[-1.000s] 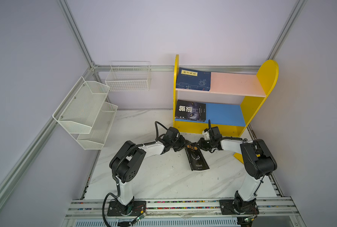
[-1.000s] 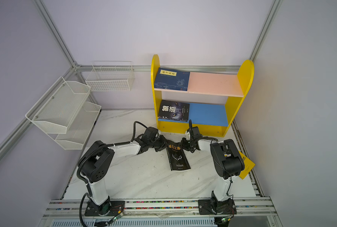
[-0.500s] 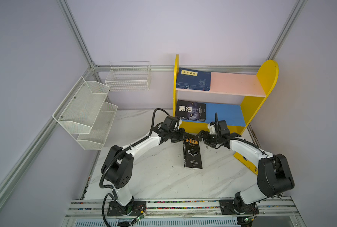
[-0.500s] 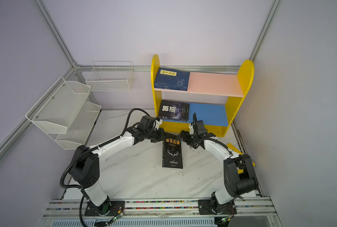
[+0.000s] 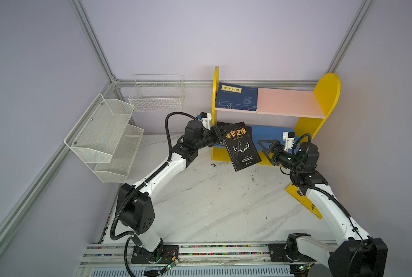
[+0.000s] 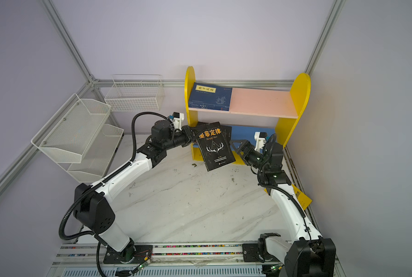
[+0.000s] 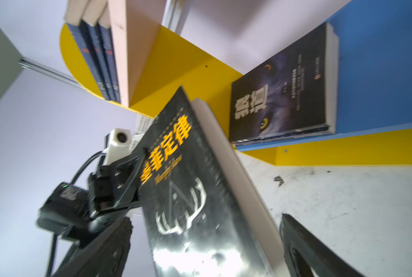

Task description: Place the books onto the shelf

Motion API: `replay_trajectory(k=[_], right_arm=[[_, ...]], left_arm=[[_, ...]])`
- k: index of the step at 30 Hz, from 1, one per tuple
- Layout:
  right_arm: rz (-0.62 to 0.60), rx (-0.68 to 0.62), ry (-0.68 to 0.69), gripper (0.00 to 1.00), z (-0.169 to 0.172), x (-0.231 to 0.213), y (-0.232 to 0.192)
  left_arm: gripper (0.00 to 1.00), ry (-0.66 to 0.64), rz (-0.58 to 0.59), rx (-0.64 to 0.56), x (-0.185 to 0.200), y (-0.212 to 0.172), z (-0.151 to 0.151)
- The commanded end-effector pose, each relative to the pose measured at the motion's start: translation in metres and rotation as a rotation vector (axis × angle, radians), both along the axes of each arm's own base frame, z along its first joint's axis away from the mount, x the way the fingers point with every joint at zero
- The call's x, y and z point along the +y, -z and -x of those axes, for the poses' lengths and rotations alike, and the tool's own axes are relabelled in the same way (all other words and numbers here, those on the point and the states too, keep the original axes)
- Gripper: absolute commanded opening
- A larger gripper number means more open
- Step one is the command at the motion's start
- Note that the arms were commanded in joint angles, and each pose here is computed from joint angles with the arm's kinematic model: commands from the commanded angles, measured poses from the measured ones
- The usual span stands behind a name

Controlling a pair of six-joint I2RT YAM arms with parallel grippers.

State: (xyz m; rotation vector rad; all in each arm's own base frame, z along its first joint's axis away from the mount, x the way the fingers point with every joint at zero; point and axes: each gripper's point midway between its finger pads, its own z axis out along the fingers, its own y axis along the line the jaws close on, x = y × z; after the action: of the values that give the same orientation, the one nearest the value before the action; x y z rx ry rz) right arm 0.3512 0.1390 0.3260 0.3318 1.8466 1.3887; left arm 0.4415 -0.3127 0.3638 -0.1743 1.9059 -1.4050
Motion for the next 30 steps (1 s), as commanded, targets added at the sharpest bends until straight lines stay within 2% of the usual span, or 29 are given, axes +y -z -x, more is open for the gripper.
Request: replay_trajectory(k=[1, 5, 10, 22, 30], right_arm=[[-0.151, -0.056, -0.067, 0.97, 0.018, 0.011, -0.028], [-0.165, -0.046, -0.098, 0.97, 0.027, 0.039, -0.022], [-0.195, -0.002, -0.134, 0.97, 0.028, 0.072, -0.01], [-0.212, 0.15, -0.136, 0.95, 0.01, 0.081, 0.035], [-0.339, 0.175, -0.135, 0.94, -0.004, 0.084, 0.038]], left_arm=[[0.0, -0.09, 0.222, -0.201, 0.016, -0.106, -0.01], [0.0, -0.167, 0.248, -0.181, 0.026, -0.107, -0.02], [0.0, -0.187, 0.315, -0.198, 0.028, -0.115, -0.025], [0.0, -0.22, 0.336, -0.272, 0.039, -0.136, -0.021], [0.0, -0.204, 0.366, -0.273, 0.034, -0.137, -0.025]])
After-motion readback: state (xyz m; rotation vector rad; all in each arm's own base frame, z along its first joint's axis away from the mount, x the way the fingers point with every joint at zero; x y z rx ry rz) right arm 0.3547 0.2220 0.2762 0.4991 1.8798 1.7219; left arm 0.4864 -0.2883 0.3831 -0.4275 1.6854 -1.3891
